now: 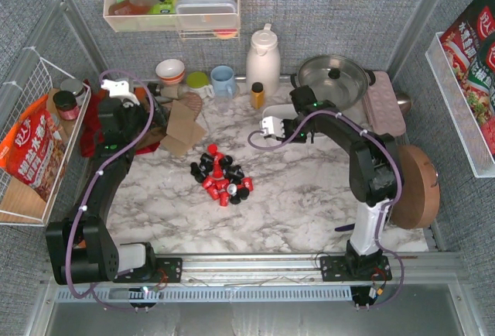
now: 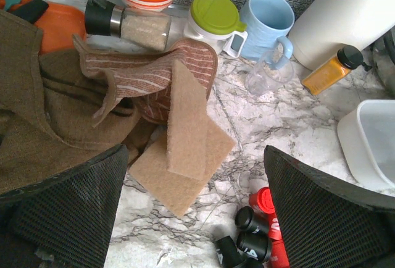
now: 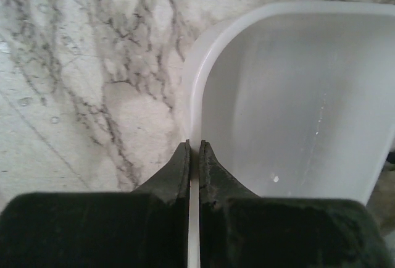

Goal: Mix the coffee capsules in the storage basket

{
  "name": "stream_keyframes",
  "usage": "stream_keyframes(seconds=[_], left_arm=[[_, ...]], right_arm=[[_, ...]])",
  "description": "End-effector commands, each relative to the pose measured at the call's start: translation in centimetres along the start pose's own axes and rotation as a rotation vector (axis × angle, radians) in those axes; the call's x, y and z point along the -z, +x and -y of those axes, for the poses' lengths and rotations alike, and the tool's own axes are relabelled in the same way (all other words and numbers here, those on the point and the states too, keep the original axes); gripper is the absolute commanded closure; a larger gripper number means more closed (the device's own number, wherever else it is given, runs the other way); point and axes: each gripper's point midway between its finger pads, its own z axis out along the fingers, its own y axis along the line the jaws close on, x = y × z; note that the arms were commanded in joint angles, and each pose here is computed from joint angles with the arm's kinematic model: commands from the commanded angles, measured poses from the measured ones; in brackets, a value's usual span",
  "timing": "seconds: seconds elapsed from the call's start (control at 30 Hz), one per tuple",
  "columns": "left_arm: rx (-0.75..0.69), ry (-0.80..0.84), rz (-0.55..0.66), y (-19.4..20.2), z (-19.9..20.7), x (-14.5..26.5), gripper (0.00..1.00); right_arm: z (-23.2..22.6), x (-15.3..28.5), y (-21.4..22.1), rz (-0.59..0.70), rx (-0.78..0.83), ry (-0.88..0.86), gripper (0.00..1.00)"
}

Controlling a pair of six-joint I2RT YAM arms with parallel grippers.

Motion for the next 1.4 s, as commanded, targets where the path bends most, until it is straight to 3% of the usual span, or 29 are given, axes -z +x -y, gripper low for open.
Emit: stream_keyframes(seconds=[0.0, 0.17, 0.53, 0.63, 0.8, 0.83, 0.87, 0.9, 1.0, 1.17, 1.27, 1.37], left_arm=[[0.001, 0.006, 0.004, -0.2, 0.1, -0.1, 0.01], [0.003, 0.007, -0.004, -0.1, 0.1, -0.2, 0.01], [0.006, 0.004, -0.005, 0.0, 0.1, -0.1, 0.01], [0.005, 0.012, -0.004, 0.0, 0.3, 0.0, 0.01], [-0.009, 0.013, -0.010, 0.5, 0.6, -0.1, 0.01], [-0.015, 0.013, -0.018, 0.7, 0.8, -0.2, 0.01], [-0.022, 0.015, -0.027, 1.0, 1.0, -0.3, 0.01], [-0.032, 0.024, -0.033, 1.2, 1.3, -0.5, 0.01], [0.023, 0.046, -0.026, 1.6, 2.1, -0.8, 0.01], [0.194, -0.064, -0.001, 2.6, 0.6, -0.2, 0.01], [0.160, 0.003, -0.001, 2.2, 2.3, 1.0, 0.01], [0.154, 0.002, -0.070, 4.1, 4.2, 2.2, 0.08]], right_arm=[[2.1, 0.5, -0.7, 0.015, 0.060, 0.043, 0.94], [2.5, 1.6, -1.7, 0.036, 0.016, 0.034, 0.73], [1.1, 2.2, -3.6, 0.085, -0.014, 0.010, 0.71], [2.0, 3.1, -4.9, 0.115, -0.060, 0.077, 0.51], [2.9, 6.4, -7.1, 0.189, -0.198, 0.233, 0.39], [3.0, 7.0, -7.2, 0.196, -0.240, 0.275, 0.28], [3.1, 8.3, -7.5, 0.210, -0.273, 0.331, 0.04], [3.2, 9.2, -7.7, 0.225, -0.319, 0.379, 0.01], [3.0, 11.9, -7.5, 0.263, -0.509, 0.516, 0.01], [2.6, 17.5, -5.1, 0.258, -0.821, 0.774, 0.01], [1.8, 20.2, -3.7, 0.302, -0.980, 0.876, 0.01], [0.5, 20.9, -3.4, 0.370, -1.055, 0.899, 0.01]])
